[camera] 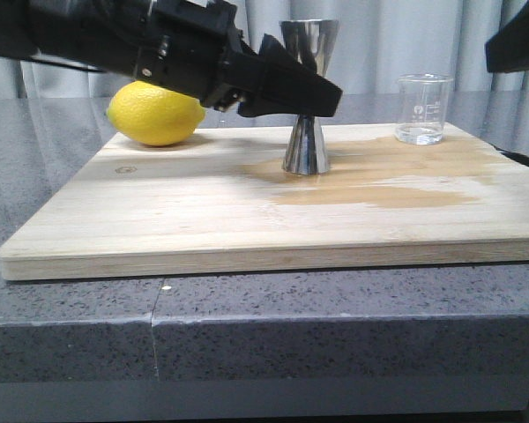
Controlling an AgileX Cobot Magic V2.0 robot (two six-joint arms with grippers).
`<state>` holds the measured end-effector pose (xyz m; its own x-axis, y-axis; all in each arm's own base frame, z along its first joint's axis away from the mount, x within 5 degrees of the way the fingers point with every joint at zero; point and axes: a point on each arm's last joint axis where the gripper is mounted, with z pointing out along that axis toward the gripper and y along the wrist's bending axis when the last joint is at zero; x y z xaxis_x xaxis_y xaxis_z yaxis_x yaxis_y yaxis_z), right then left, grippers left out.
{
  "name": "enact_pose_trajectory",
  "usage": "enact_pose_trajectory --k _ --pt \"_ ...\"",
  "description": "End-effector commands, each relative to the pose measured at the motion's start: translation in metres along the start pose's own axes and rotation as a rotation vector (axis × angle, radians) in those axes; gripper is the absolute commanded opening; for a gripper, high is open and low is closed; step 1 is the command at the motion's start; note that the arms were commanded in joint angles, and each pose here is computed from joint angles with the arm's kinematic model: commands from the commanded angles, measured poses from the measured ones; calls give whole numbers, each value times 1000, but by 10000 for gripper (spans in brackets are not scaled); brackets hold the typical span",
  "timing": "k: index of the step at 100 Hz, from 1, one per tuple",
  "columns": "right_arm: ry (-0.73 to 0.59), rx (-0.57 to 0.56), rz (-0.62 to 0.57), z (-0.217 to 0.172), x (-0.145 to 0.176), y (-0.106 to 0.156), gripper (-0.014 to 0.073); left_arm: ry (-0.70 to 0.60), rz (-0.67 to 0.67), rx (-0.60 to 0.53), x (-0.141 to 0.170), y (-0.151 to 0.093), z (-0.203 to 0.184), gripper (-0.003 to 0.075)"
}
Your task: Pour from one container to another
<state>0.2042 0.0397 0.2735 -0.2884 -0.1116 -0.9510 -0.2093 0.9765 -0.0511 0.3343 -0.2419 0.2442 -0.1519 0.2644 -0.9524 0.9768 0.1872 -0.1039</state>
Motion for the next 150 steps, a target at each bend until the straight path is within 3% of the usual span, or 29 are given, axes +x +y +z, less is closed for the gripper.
enact_pose_trajectory --k 1,14,29,38,53,80,102,129,150 --pt "-49 10 4 -9 -18 -2 603 -32 30 -24 -42 -15 -23 558" --pt "61 8 43 -19 -27 -3 603 85 35 -72 -55 -28 -42 557" --pt "286 0 45 -30 -35 -3 603 229 20 -137 -68 -47 -69 556" --pt "383 -4 45 -38 -42 -4 603 325 9 -218 -75 -59 -90 551" --pt "437 -2 64 -44 -46 -4 603 432 -96 -420 -88 -79 -130 521" --pt "395 8 104 -68 -51 -4 603 491 -236 -712 -87 -114 -187 512" --pt "284 12 98 -102 -49 -4 603 382 -304 -927 -56 -143 -221 512" --pt "93 14 96 -137 -35 -3 603 220 -259 -959 -10 -177 -236 512" --pt "5 15 96 -143 -25 -2 580 107 -221 -952 3 -184 -236 512"
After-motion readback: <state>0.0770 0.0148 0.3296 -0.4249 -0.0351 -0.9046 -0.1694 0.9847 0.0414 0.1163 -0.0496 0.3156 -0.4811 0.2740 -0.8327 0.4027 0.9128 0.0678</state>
